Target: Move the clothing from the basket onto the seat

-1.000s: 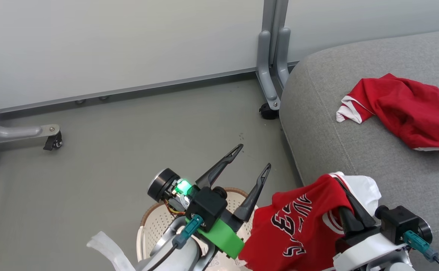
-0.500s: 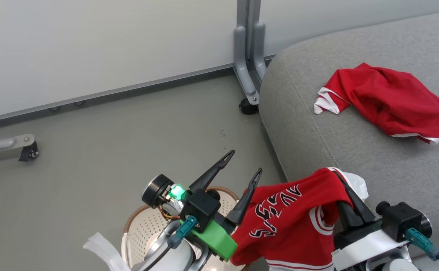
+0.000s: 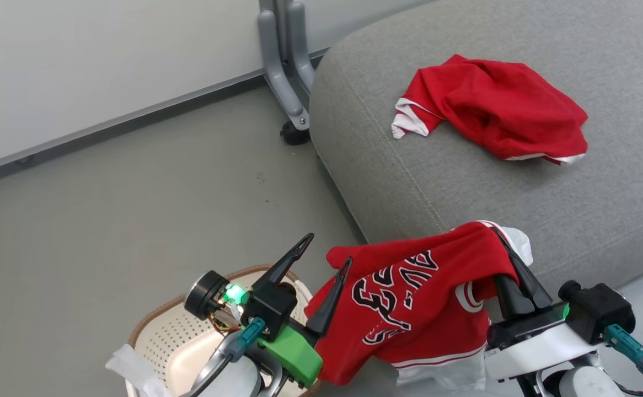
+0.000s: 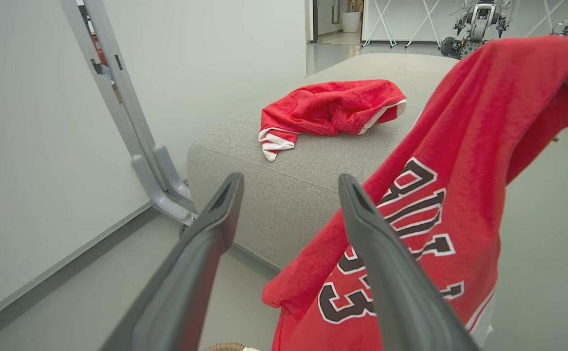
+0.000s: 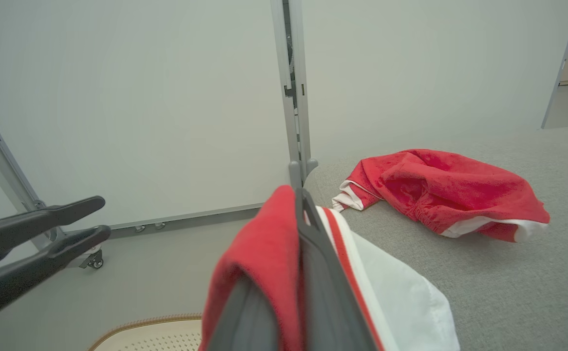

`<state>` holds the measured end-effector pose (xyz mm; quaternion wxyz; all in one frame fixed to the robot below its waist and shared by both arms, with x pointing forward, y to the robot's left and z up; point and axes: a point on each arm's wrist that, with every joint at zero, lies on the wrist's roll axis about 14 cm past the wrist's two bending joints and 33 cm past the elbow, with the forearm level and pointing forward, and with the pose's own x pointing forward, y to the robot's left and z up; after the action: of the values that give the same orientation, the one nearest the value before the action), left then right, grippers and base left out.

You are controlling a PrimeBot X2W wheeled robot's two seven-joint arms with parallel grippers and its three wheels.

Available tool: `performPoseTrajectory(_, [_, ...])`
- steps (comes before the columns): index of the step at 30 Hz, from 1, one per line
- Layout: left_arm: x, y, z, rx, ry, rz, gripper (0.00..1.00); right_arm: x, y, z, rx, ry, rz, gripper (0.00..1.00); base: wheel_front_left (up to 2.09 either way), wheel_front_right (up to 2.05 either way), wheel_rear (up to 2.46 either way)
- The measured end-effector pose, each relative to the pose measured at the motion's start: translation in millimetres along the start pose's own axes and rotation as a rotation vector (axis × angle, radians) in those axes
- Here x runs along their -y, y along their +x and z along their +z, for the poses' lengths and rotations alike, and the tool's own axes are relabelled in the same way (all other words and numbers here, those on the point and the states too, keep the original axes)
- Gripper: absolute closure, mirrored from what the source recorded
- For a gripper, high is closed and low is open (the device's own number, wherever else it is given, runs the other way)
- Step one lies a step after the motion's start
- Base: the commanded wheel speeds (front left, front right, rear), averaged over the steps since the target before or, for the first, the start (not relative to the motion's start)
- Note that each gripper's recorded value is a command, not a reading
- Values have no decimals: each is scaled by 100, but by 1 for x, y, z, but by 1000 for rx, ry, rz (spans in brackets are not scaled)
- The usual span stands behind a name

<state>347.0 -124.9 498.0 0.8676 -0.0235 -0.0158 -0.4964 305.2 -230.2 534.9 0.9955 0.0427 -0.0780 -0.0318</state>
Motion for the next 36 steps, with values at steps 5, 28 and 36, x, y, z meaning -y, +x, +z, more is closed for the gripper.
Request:
performPoseTrajectory(5, [7, 9, -16, -29, -30, -51, 0, 15, -6, -2, -14, -7, -66, 100, 0, 0, 0])
performPoseTrajectory(28, [-1, 29, -51, -56, -82, -140, 0, 36, 84, 72, 224, -99, -63, 100, 0, 0, 0])
performPoseTrajectory(36, [-27, 36, -63, -67, -68, -135, 0, 41, 170, 170, 484, -256, 20, 100, 0, 0, 0])
